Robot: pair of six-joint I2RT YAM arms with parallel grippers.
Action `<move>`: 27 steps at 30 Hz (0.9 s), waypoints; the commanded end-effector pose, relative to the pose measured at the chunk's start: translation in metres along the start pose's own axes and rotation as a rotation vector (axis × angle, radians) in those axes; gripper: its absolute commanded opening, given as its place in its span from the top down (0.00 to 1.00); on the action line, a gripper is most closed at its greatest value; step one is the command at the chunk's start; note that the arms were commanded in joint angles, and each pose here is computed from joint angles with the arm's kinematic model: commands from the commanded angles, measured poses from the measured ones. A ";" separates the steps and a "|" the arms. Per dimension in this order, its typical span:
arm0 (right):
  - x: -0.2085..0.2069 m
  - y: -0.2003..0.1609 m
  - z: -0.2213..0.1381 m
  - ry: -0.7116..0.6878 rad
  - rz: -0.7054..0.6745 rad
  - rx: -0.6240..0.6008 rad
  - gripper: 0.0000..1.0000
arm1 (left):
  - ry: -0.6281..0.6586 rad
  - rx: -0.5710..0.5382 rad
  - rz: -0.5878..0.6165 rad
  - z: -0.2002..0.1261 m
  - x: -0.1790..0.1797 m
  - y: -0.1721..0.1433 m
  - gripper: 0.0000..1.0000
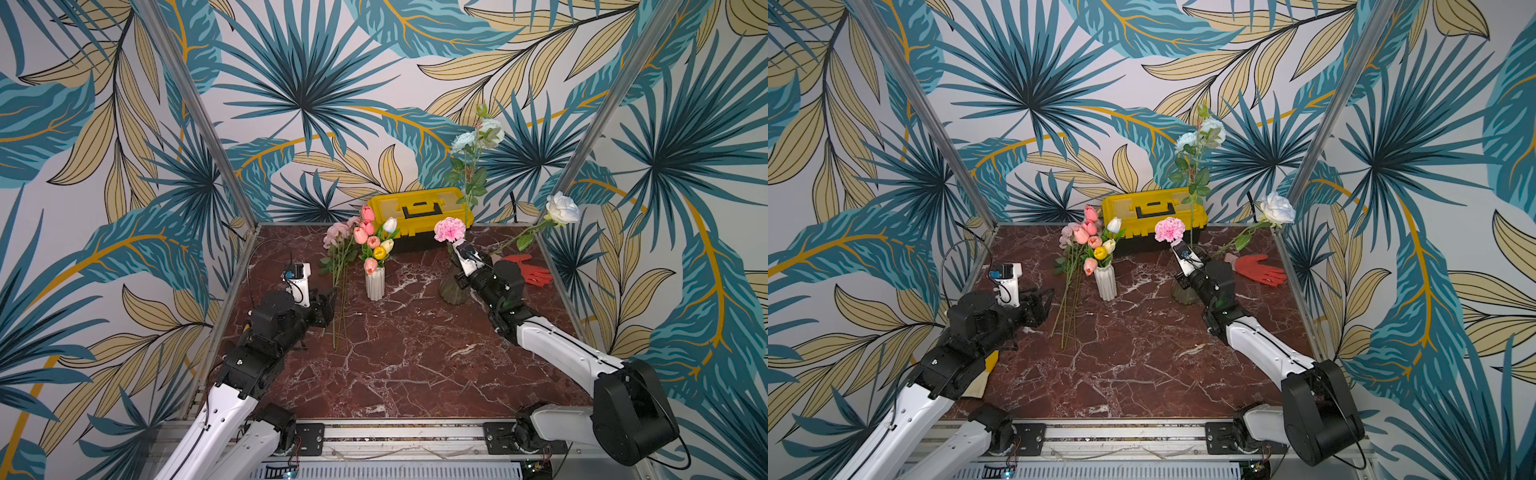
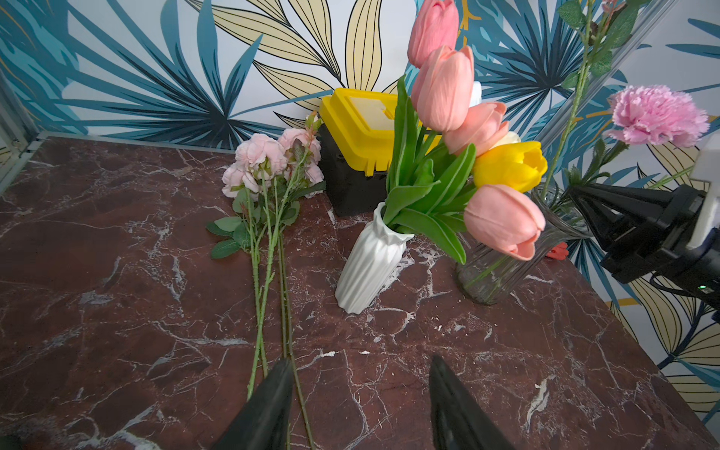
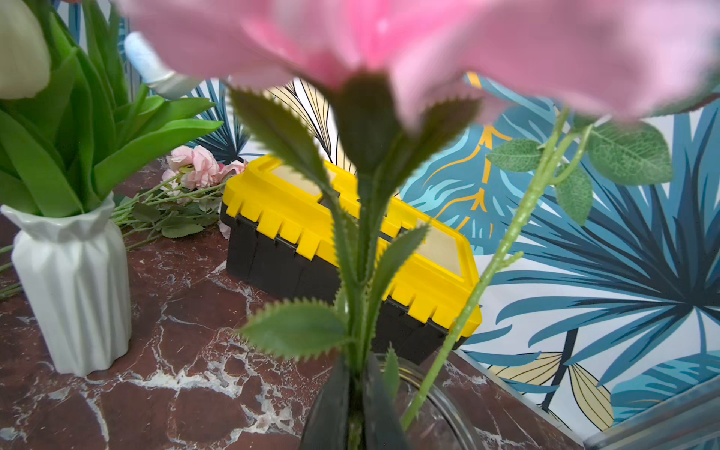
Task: Pick out pink flowers from the vase
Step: Pick up the flower from the vase.
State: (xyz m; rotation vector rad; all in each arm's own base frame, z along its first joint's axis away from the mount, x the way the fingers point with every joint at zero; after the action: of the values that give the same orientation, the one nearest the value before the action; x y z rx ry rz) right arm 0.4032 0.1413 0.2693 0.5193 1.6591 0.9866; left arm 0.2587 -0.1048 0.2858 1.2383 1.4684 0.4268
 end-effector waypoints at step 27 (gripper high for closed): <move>-0.057 0.111 -0.061 0.034 -0.021 -0.154 1.00 | -0.205 0.004 0.074 -0.014 -0.035 0.000 0.42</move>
State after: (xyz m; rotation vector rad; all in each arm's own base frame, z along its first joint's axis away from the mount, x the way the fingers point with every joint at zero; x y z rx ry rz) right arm 0.3614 0.1367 0.3850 0.4095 1.5623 1.0693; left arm 0.2476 -0.1209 0.2980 1.2880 1.3372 0.3628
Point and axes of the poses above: each gripper's point midway between its finger pads, its own z axis out along the fingers, its own x axis along the line the jaws close on, y = z × x, the point moved 1 cm from there along -z, back along the fingers, and after that the axes turned 11 degrees about -z, right-handed, at the moved point
